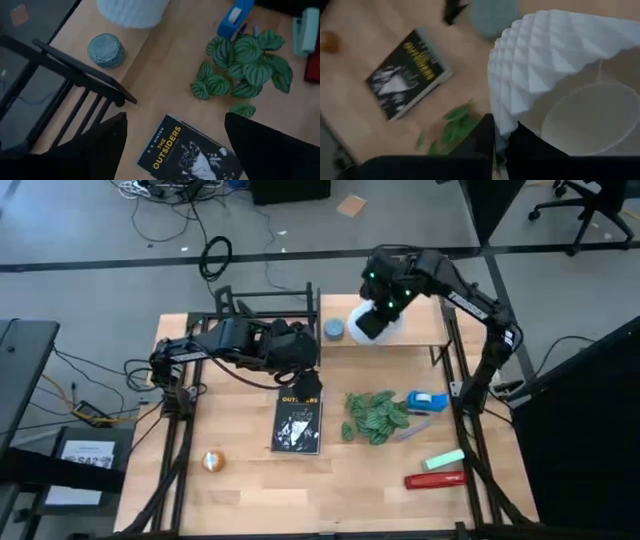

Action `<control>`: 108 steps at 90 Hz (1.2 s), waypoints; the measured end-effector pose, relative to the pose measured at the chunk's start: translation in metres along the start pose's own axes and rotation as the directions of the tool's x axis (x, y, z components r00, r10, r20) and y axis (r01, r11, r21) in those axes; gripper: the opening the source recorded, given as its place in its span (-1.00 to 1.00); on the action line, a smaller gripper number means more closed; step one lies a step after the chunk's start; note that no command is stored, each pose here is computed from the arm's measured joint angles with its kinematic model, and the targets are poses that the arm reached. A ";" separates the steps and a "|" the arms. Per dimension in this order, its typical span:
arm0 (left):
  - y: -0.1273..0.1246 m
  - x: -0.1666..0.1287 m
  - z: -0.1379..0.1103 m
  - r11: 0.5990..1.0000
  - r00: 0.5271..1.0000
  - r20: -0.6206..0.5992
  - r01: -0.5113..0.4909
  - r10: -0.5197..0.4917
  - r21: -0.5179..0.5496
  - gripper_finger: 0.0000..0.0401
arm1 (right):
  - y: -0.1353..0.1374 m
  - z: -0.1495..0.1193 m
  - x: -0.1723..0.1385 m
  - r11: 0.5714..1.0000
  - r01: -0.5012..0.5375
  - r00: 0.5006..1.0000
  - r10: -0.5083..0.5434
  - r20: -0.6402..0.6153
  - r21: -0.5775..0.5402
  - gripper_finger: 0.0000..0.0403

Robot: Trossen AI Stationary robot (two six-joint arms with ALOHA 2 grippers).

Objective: Stock shelves
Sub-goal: Put the white pen holder on the shelf

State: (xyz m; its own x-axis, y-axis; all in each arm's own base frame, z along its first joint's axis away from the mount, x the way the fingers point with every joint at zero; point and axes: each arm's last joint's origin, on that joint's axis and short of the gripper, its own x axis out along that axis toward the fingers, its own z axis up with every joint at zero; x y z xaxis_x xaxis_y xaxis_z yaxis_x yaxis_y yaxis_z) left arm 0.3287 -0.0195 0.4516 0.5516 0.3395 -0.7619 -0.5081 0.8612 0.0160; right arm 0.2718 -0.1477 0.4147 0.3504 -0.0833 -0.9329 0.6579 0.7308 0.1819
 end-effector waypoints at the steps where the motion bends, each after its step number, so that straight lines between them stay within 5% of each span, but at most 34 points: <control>1: 0.000 0.000 0.000 1.000 1.000 0.000 0.000 0.000 -0.005 0.55 | -0.002 0.001 0.000 1.000 0.003 1.000 -0.003 0.001 0.000 -1.00; 41: 0.000 0.000 0.000 0.998 1.000 0.004 -0.006 0.006 -0.062 0.55 | -0.016 0.006 0.010 0.986 0.133 0.991 -0.134 -0.003 -0.099 -1.00; 69: 0.000 0.000 0.000 0.998 1.000 0.004 -0.007 0.007 -0.060 0.55 | -0.009 0.009 0.021 0.978 0.120 0.991 -0.127 -0.033 -0.168 -0.99; 108: 0.000 0.000 0.000 0.998 1.000 0.004 -0.006 0.007 -0.058 0.55 | -0.005 0.012 0.030 0.970 0.146 0.986 -0.158 -0.046 -0.197 -0.72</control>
State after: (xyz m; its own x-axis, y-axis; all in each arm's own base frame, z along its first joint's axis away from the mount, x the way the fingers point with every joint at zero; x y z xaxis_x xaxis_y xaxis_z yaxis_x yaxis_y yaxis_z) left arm 0.3290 -0.0195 0.4515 0.5510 0.3469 -0.7590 -0.5493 0.8354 -0.0169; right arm 0.2871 -0.1621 0.3893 0.2109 -0.1660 -0.9633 0.5580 0.8296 -0.0208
